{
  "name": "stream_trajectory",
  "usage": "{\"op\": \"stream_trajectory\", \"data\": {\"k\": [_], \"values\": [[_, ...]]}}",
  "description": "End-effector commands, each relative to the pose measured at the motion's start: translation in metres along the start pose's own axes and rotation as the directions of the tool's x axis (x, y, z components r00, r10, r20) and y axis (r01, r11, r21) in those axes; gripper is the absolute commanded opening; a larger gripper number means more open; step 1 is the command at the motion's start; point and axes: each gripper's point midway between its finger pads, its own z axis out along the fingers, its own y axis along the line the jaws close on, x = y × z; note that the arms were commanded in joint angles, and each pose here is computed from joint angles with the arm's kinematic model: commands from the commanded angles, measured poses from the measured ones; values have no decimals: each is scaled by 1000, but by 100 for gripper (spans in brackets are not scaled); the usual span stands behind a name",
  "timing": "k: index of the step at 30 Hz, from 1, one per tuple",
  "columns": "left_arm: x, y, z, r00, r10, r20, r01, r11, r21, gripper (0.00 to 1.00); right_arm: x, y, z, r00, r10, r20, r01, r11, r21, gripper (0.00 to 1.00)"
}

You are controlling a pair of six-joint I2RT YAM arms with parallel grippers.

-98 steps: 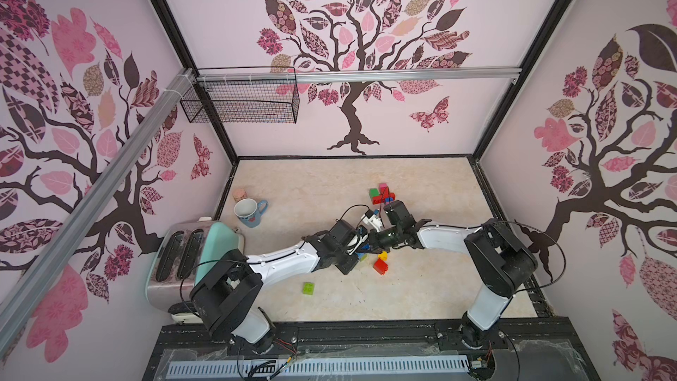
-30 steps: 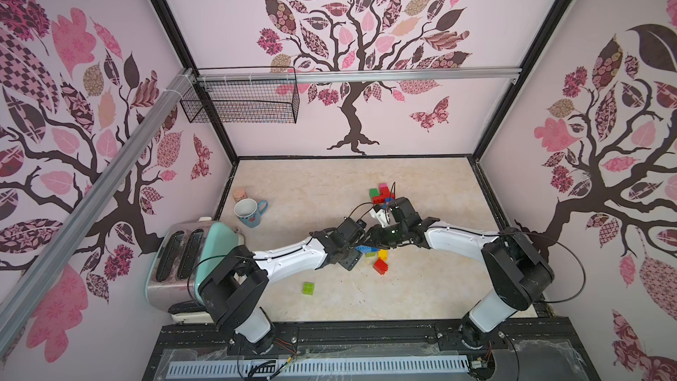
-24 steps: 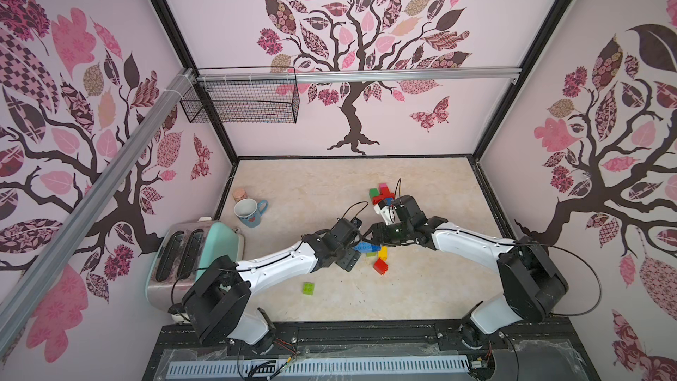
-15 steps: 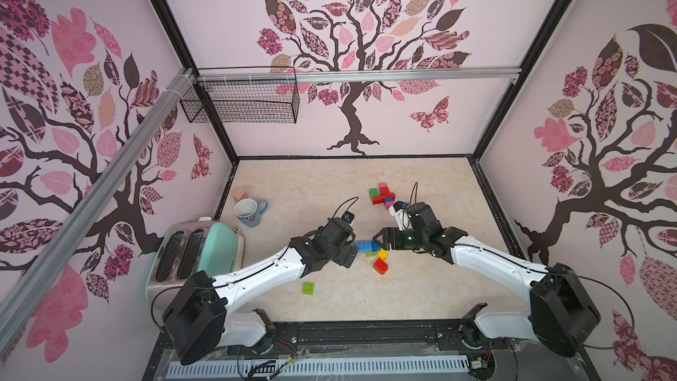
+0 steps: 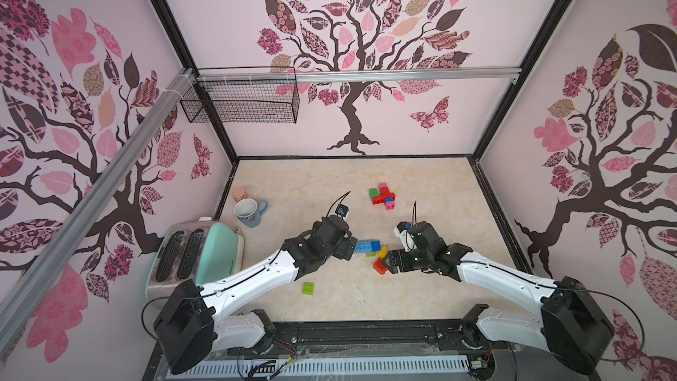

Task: Assemble the number 4 with lego
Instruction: Pick up the lego brick from the center of the board.

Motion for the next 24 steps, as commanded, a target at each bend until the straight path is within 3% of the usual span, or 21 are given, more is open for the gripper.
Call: {"op": "stream_trajectory", "data": {"k": [1,3,10,19,24], "values": [[-10,8,-5,992,-103,77,105,994,-18,98,2,4,10,992,-118,-49,120,993,24,88],[-11,15,-8,988,-128,89,132,990,-43,98,3,5,17,979,-195,-54,198,978,66,88],[-1,26,-8,974,-225,36,226,974,-12,98,-2,11,31,965,-261,-6,260,962,78,82],[3,22,-8,971,-237,12,237,971,34,98,8,21,48,924,-381,-35,383,920,85,72],[9,26,-8,967,-253,2,253,967,22,98,14,15,51,930,-362,-57,366,923,120,65]]}}
